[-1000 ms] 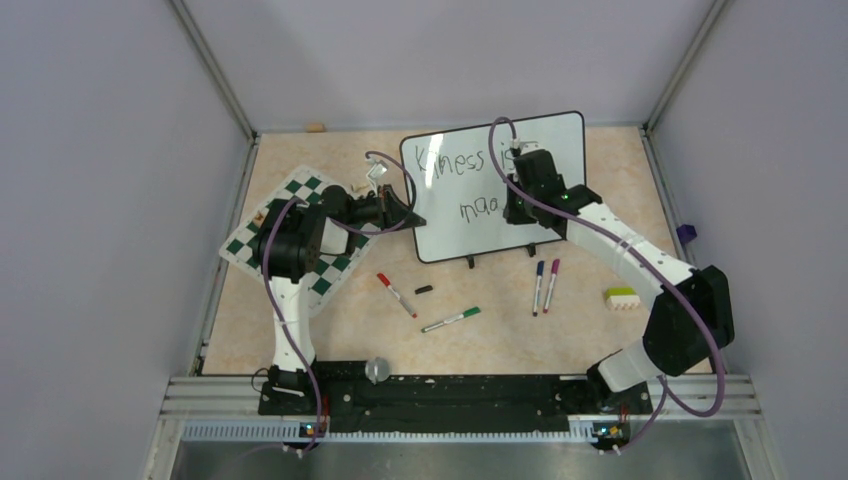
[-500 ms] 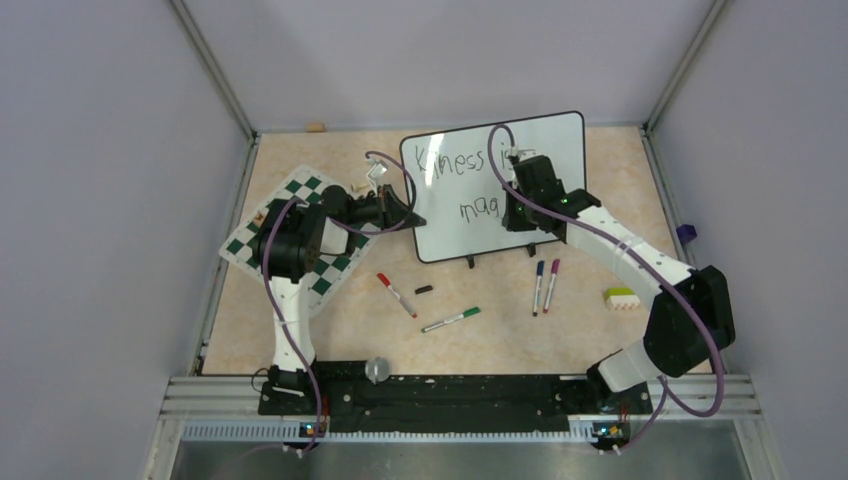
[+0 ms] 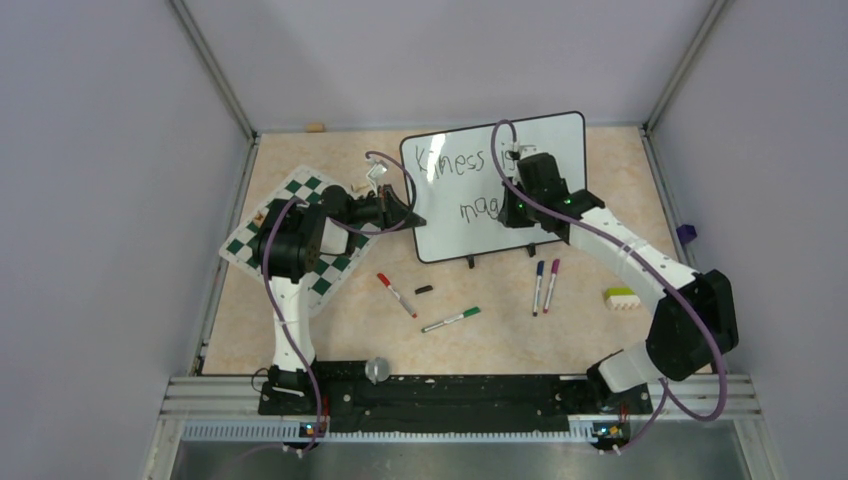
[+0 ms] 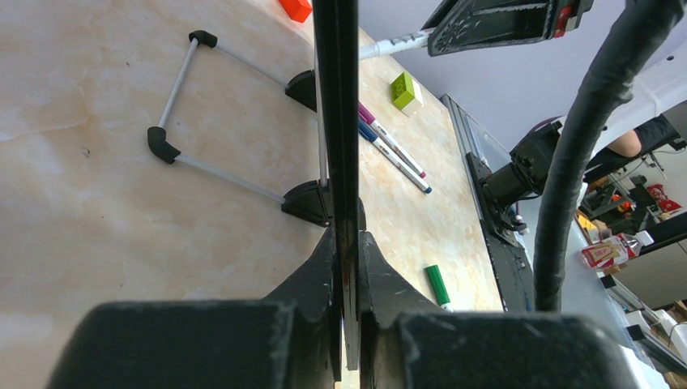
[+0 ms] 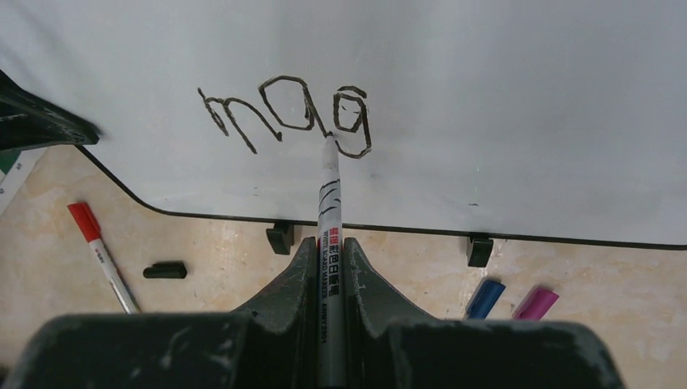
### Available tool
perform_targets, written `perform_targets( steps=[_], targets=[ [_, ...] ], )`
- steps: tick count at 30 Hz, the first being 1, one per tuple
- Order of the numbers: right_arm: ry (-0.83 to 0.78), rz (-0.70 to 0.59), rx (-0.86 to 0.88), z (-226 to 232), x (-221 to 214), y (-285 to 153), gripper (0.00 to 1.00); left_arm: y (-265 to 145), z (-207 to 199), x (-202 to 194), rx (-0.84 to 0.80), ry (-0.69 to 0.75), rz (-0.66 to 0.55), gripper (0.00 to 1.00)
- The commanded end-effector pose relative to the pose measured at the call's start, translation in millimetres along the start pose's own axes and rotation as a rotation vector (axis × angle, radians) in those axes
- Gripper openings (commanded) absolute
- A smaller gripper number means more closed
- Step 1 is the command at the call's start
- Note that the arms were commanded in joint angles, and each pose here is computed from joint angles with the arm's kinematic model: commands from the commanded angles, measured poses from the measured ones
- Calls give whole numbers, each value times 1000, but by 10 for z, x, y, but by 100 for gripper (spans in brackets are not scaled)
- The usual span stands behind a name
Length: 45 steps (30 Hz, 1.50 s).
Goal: Write a sentence on the whiteboard
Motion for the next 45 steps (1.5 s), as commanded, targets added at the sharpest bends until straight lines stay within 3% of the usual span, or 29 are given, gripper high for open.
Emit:
perform_targets(
  steps=[1, 7, 14, 45],
  targets=[
    [61, -145, 78, 62, 334, -259, 0, 13, -161, 218, -60, 256, -11, 0],
    [105, -184, 91, -50, 456, -436, 0, 14, -159, 224, -59, 257, -13, 0],
    [113, -232, -16, -253, 592, -441, 0, 16, -152, 224, -57, 254, -15, 0],
    [81, -226, 24, -164, 721, -190, 0, 18, -158, 237, -59, 256, -15, 0]
  ],
)
Point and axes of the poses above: each gripper's point midway between its finger pads, its own y axis out along the fingers, its own z axis along the line the jaws close on, x = y × z, the point moved 3 cm from there along -y, back along the fingers, and after that the axes turned 2 degrees about y, right-handed, at the moved point
